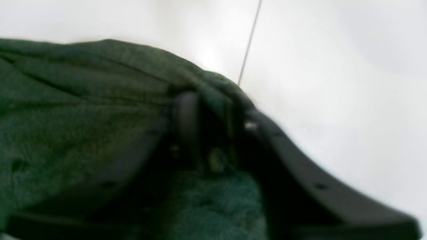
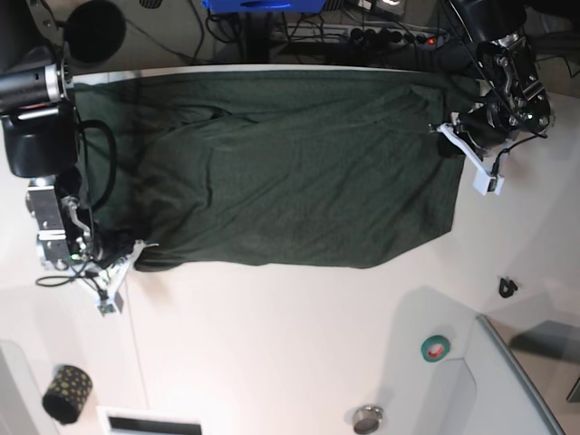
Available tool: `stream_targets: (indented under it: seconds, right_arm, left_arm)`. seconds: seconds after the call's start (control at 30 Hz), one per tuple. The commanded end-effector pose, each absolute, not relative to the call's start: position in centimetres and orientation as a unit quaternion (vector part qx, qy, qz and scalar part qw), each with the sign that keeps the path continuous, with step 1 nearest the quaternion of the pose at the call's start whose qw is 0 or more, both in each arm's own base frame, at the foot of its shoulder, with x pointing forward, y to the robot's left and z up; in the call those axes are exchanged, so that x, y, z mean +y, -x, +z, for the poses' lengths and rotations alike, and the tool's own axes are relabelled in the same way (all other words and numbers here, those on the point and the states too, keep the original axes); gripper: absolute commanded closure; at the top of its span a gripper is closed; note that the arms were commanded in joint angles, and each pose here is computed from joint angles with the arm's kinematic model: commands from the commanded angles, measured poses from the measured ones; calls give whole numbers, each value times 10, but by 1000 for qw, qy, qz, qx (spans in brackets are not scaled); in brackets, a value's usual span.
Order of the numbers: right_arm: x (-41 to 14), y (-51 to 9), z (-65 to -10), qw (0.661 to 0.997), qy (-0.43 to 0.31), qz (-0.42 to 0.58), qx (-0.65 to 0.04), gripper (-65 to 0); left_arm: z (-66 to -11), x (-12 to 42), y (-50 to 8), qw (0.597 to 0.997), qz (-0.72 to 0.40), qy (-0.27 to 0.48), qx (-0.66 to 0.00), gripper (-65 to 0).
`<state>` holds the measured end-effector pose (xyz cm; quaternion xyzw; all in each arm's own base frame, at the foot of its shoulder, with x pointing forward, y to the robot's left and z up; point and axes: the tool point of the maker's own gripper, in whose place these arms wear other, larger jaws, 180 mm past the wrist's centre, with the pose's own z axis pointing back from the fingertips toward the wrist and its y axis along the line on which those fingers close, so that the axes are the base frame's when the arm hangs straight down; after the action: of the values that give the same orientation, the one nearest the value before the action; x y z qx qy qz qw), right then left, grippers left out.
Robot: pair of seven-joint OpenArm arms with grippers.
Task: Layout the t-shirt on the table in an organized manner, then fold the t-shirt properly
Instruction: 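Grasp the shirt corners with both grippers and pull them apart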
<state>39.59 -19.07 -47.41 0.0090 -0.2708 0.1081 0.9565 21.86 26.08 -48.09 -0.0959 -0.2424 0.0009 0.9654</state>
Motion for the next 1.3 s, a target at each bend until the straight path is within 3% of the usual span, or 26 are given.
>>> stream_targets:
  seconds: [0.0, 0.2, 0.47, 0.83, 1.0, 1.27]
  right_arm:
    - [-198, -418, -452, 947, -3, 105, -305, -63]
    - [-199, -421, -449, 945, -1, 106, -309, -9]
    - [-222, -417, -447, 947, -7, 48, -317, -8]
    - [-224, -399, -407, 925, 4, 47, -377, -8]
    - [-234, -373, -402, 932, 15, 37, -361, -8]
    - [-205, -308, -417, 946, 4, 59, -320, -8]
  left_arm:
    - [-470, 266, -231, 959, -1, 94, -267, 0]
    - [-469, 270, -230, 960, -2, 88, -266, 0]
    - [-474, 270, -220, 963, -1, 88, -255, 0]
    - [-474, 270, -221, 963, -2, 88, -255, 0]
    - [-474, 270, -220, 963, -2, 87, -255, 0]
    - [-472, 271, -223, 962, -3, 86, -259, 0]
